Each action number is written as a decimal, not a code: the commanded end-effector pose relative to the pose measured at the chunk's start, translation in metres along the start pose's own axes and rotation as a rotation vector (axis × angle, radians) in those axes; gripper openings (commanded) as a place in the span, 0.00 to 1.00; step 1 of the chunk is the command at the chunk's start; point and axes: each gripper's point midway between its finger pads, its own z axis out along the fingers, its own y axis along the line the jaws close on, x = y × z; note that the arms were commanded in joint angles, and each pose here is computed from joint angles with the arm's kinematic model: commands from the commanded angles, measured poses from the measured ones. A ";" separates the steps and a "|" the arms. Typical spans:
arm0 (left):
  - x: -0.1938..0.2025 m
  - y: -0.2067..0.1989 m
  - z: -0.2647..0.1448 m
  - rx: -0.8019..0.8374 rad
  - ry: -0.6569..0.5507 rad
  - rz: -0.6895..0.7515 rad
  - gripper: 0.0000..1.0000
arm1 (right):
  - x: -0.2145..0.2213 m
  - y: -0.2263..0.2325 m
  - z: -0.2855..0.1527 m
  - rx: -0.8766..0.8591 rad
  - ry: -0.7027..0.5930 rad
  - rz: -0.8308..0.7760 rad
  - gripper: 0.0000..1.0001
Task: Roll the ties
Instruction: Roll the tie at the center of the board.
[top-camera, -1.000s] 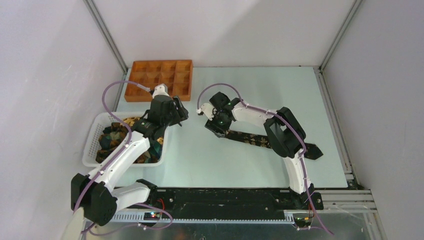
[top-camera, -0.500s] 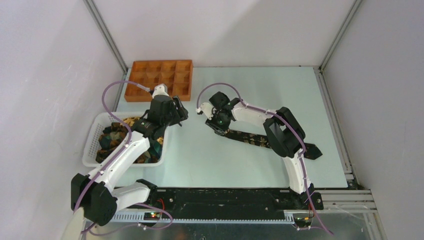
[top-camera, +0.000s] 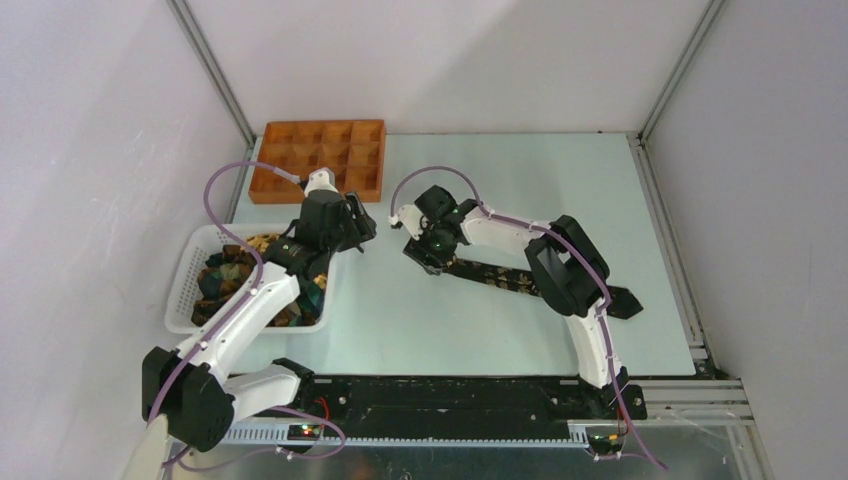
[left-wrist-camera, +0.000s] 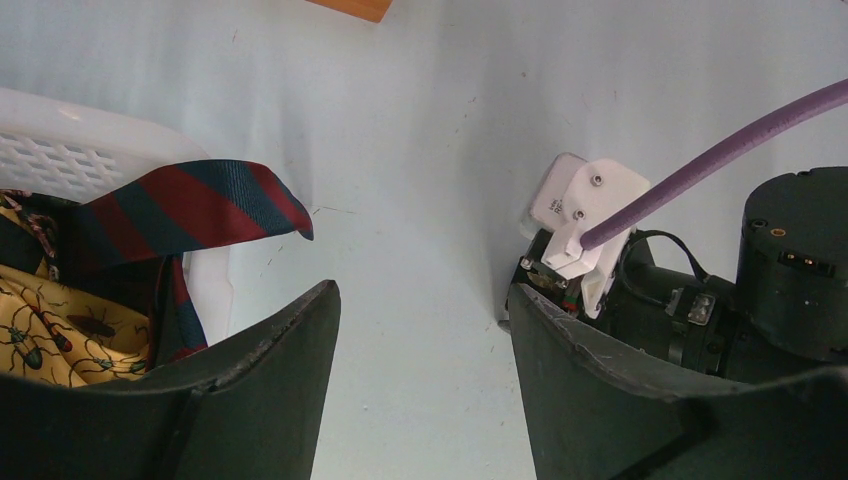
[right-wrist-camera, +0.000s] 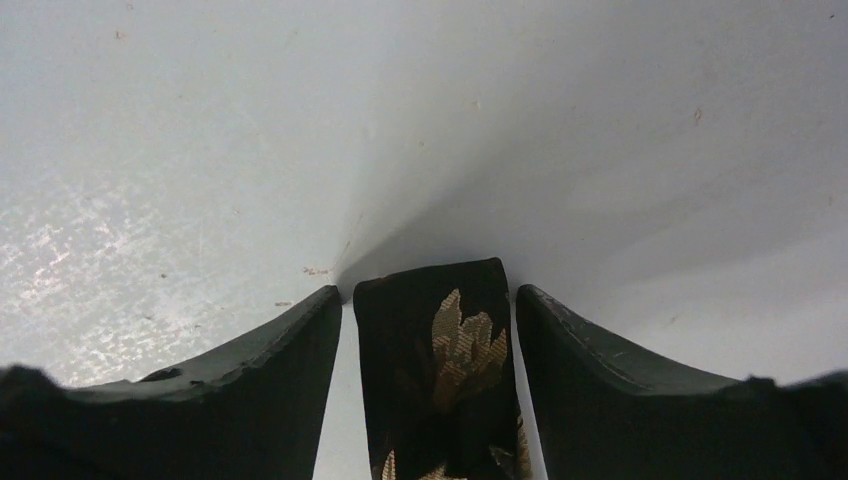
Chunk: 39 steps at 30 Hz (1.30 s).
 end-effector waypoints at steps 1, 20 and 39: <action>-0.010 -0.005 -0.001 0.023 -0.032 -0.026 0.69 | 0.047 0.009 0.019 0.001 0.145 0.026 0.69; -0.010 -0.009 -0.001 0.037 -0.027 -0.030 0.69 | 0.077 0.004 -0.006 0.023 0.251 0.118 0.73; -0.009 -0.008 0.000 0.038 -0.025 -0.033 0.69 | 0.068 0.002 0.001 0.016 0.240 0.118 0.61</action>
